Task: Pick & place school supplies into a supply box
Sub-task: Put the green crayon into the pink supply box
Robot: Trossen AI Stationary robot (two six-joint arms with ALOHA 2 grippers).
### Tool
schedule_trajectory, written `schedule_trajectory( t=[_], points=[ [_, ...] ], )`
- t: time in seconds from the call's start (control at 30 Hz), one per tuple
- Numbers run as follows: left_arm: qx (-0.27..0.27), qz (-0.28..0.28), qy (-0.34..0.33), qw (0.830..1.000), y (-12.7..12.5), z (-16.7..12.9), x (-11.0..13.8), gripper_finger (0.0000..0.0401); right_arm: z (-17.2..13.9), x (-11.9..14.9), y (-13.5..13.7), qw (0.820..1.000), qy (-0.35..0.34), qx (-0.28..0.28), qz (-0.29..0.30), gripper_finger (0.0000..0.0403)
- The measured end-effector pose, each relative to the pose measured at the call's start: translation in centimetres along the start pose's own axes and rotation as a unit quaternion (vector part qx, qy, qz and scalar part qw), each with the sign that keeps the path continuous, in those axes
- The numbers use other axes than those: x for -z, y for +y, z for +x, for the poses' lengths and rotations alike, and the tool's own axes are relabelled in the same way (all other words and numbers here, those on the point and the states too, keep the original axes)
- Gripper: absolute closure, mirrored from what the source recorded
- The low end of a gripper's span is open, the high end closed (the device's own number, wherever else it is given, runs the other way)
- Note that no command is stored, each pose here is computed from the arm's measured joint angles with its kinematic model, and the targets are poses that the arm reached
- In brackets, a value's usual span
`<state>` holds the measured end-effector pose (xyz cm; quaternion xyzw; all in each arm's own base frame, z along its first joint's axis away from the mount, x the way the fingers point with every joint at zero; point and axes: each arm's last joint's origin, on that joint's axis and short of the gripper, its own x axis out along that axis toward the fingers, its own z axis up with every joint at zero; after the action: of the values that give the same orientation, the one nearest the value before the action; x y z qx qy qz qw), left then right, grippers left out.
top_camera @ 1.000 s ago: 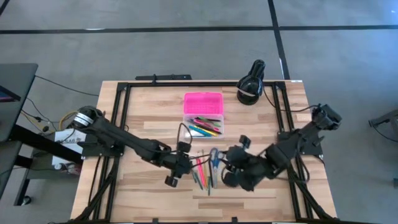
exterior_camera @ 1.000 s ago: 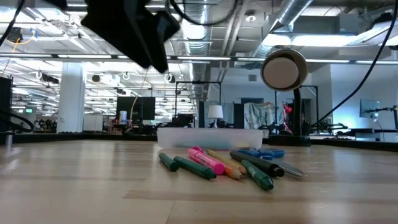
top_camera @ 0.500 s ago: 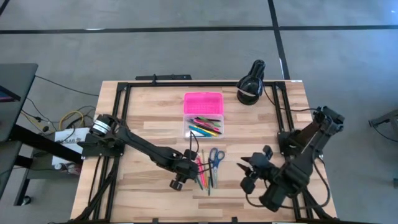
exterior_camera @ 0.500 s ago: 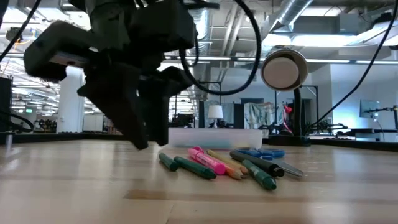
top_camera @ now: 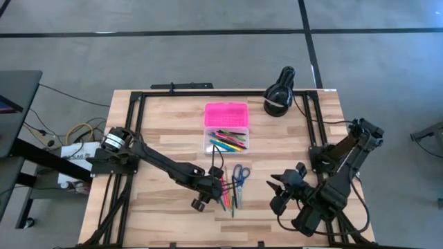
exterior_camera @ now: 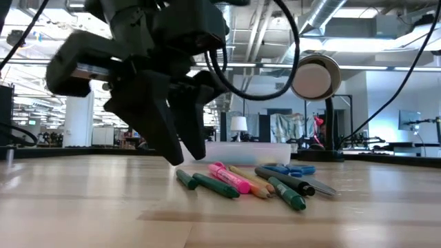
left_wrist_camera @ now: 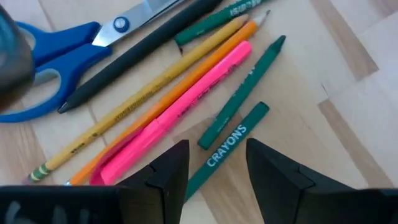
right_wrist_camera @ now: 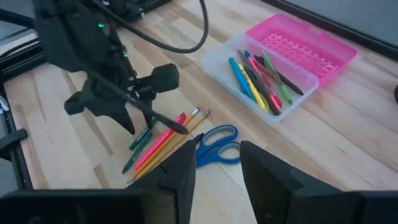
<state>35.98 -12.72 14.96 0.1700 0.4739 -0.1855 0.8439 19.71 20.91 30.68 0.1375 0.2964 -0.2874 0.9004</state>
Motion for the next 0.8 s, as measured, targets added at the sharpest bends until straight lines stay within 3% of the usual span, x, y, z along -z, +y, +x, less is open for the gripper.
schedule_trajectory(
  t=[0.23, 0.4, 0.8],
  points=[
    [0.013, -0.017, -0.003, 1.000, 1.2, 0.8, 0.3, 0.0247, 0.0, 0.0, 0.0, 1.000, -0.004, -0.002, 0.002, 0.0285],
    [0.040, -0.010, 0.007, 0.999, 1.1, 1.1, 0.7, 0.0247, 0.0, 0.0, 0.1, 1.000, -0.004, -0.003, 0.004, 0.0285],
    [0.043, -0.004, 0.026, 0.999, 0.8, 1.7, 1.1, 0.0258, 0.0, 0.0, 0.1, 1.000, -0.003, -0.002, 0.003, 0.0285]
  ],
)
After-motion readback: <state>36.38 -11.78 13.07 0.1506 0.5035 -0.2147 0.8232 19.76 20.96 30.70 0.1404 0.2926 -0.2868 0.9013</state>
